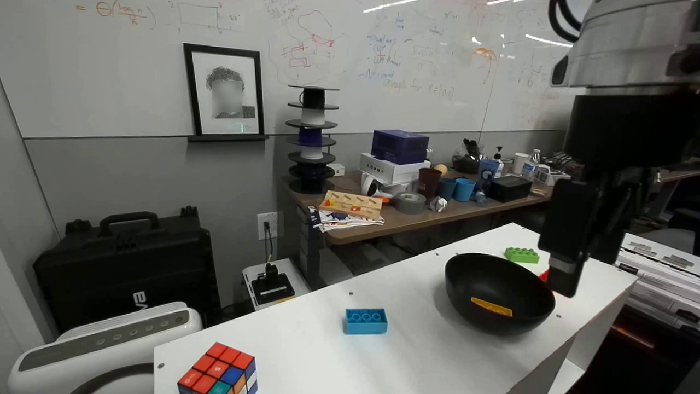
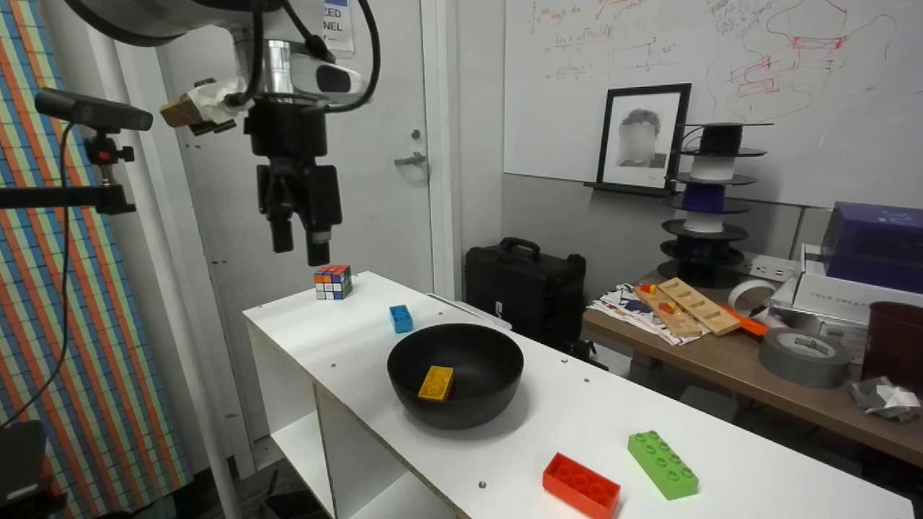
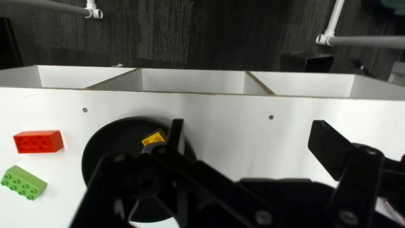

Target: Put the yellow, blue , orange and green lego bricks in the black bowl

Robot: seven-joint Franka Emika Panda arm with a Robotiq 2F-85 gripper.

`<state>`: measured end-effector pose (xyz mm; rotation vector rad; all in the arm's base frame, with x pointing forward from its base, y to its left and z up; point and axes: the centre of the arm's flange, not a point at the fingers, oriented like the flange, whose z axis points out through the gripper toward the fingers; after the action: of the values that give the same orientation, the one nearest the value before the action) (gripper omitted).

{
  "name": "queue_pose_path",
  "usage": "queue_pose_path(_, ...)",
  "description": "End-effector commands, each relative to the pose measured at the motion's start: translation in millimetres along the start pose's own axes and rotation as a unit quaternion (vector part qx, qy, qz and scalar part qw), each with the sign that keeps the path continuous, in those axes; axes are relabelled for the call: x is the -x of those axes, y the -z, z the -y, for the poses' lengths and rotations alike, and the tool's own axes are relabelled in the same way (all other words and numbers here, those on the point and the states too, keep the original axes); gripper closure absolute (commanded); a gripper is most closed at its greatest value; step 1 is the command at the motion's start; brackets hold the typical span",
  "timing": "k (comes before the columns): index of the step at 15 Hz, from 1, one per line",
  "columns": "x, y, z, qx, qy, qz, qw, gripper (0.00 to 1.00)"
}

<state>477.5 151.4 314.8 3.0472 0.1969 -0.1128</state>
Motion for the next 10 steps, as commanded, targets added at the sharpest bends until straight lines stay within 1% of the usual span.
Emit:
queue_pose_path(1, 4.4, 1.5, 11.0, 0.006, 0.015, 0.005, 0.9999, 0.00)
queue_pose_path(3, 7.4, 1.9, 19.7, 0.010, 0.027, 0.008, 0.9995, 0.00)
queue_pose_path(10, 6.5, 1.4, 14.4, 0.010, 0.032, 0.010, 0.9994, 0.00)
